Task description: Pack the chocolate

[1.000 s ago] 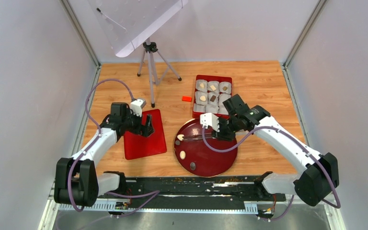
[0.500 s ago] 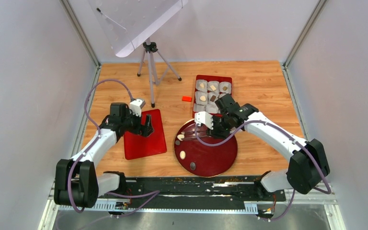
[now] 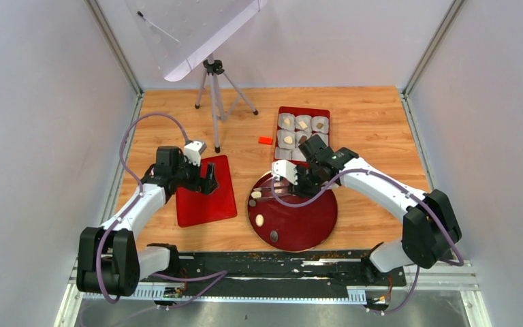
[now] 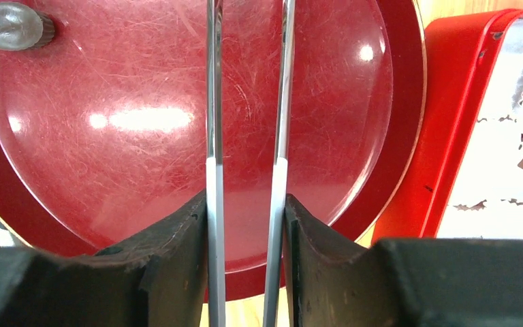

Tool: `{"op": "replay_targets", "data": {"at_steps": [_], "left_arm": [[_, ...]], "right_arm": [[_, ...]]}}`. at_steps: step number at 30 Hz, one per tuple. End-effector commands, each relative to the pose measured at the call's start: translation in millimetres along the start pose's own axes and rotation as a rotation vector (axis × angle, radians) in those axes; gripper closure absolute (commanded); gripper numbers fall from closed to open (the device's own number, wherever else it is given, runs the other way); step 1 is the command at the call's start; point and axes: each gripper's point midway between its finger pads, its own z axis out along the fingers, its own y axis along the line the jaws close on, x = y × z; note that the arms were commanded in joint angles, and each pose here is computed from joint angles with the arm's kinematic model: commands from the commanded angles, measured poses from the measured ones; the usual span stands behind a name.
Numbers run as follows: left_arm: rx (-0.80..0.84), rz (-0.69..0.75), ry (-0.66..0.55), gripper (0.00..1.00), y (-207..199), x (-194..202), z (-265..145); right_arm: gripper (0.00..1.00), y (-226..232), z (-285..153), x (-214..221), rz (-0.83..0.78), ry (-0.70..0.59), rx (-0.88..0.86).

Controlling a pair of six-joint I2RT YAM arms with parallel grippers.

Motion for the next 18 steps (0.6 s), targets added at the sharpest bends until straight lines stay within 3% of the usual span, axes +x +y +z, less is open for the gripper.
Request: {"op": "replay_targets", "data": {"at_steps": [1,7,18], "left_arm": [[-0.010,0.007,-0.055,0.00,2.1,-12.7,-3.5],[-0.015,0.004,-0.058,0.00,3.4,-13.1,-4.1],[-0.010,-0.004,-0.056,0.00,3.7,-13.0,-1.6]], "right_arm": [[0.64,-16.7,-0.8,-20.8,-0.011,-0.053,0.056],[0.85,-18.0,-4.4,-17.2,-0.019,-0.029,0.068],[0.95,-7.1,-54.1,-17.7,0.021,-0.045,0.100]]}}
